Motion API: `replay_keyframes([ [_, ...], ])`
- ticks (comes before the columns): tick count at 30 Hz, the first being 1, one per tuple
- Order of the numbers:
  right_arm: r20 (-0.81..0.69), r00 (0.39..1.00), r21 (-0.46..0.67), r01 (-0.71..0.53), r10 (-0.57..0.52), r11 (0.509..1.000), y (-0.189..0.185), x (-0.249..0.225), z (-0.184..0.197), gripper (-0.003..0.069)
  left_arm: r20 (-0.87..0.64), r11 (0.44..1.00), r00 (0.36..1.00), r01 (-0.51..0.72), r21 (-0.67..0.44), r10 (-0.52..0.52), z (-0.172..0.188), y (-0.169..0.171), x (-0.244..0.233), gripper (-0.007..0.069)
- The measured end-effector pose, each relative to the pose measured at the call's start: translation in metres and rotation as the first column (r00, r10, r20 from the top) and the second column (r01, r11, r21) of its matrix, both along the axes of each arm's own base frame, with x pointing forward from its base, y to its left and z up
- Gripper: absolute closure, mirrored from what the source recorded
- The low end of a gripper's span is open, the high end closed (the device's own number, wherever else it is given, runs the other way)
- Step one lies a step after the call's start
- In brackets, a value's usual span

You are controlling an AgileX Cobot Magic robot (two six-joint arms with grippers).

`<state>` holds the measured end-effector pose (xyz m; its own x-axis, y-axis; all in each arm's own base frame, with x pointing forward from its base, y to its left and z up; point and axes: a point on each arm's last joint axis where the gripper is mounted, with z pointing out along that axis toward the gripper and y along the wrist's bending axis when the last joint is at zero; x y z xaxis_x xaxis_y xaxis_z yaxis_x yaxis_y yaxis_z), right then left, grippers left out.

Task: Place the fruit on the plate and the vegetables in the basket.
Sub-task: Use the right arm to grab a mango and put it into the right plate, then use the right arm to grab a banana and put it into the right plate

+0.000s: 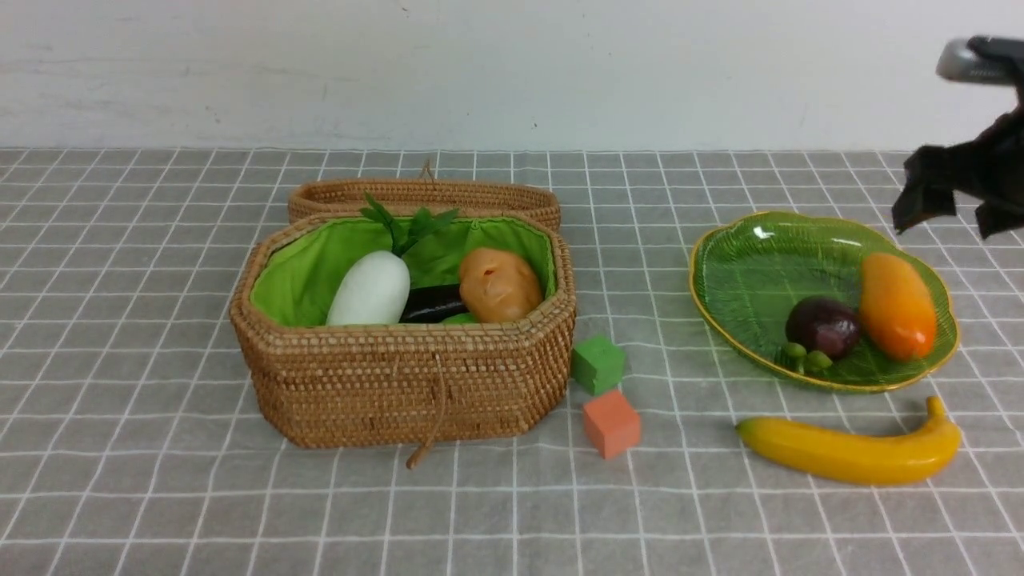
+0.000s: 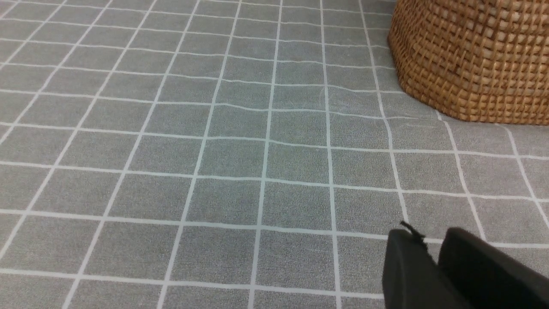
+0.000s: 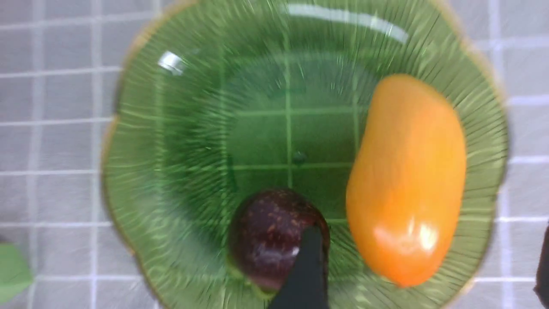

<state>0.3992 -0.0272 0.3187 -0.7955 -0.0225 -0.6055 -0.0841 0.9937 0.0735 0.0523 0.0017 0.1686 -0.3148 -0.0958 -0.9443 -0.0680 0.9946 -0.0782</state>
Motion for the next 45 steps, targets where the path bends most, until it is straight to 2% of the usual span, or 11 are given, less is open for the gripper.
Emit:
replay_keyframes([
  [3,-0.007,0.982,-0.102,-0.189,0.189,0.977,0.02,-0.019,0.002,0.0064,0.0,1.0,1.0,0.0,0.0,0.0,0.0,0.0,0.0,0.0503],
  [7,-0.227,0.807,-0.212,-0.587,0.545,0.781,0.053,-0.05,-0.048,0.0088,0.0,1.0,1.0,0.0,0.0,0.0,0.0,0.0,0.0,0.0501],
  [11,-0.329,0.678,-0.221,-0.732,0.657,0.645,0.059,-0.066,-0.091,0.009,0.0,1.0,1.0,0.0,0.0,0.0,0.0,0.0,0.0,0.0501],
  [19,-0.332,0.674,-0.262,-0.738,0.66,0.622,0.058,-0.058,-0.141,0.0119,0.0,1.0,1.0,0.0,0.0,0.0,0.0,0.0,0.0,0.0495],
  [23,-0.382,0.643,-0.183,-0.757,0.664,0.628,0.06,-0.055,-0.158,0.0331,0.0,1.0,1.0,0.0,0.0,0.0,0.0,0.0,0.0,0.0494],
  [28,-0.34,0.564,-0.03,-0.806,0.753,0.591,0.08,-0.059,-0.138,0.0351,0.0,1.0,1.0,0.0,0.0,0.0,0.0,0.0,0.0,0.0491],
  [32,-0.055,0.547,0.066,-0.833,0.836,0.549,0.132,-0.058,-0.075,0.0351,0.0,1.0,1.0,0.0,0.0,0.0,0.0,0.0,0.0,0.0491],
  [37,0.19,0.78,0.162,-0.624,0.596,0.765,0.145,-0.027,-0.026,0.0351,0.0,1.0,1.0,0.0,0.0,0.0,0.0,0.0,0.0,0.0491],
  [38,0.265,0.889,0.256,-0.438,0.373,0.862,0.136,-0.009,-0.013,0.0351,0.0,1.0,1.0,0.0,0.0,0.0,0.0,0.0,0.0,0.0491],
  [41,0.297,0.955,0.429,-0.135,0.002,0.893,0.115,0.014,-0.007,0.0351,0.0,1.0,1.0,0.0,0.0,0.0,0.0,0.0,0.0,0.0491],
  [45,0.22,0.922,0.59,0.133,-0.318,0.796,0.084,0.035,-0.02,0.0351,0.0,1.0,1.0,0.0,0.0,0.0,0.0,0.0,0.0,0.0491],
])
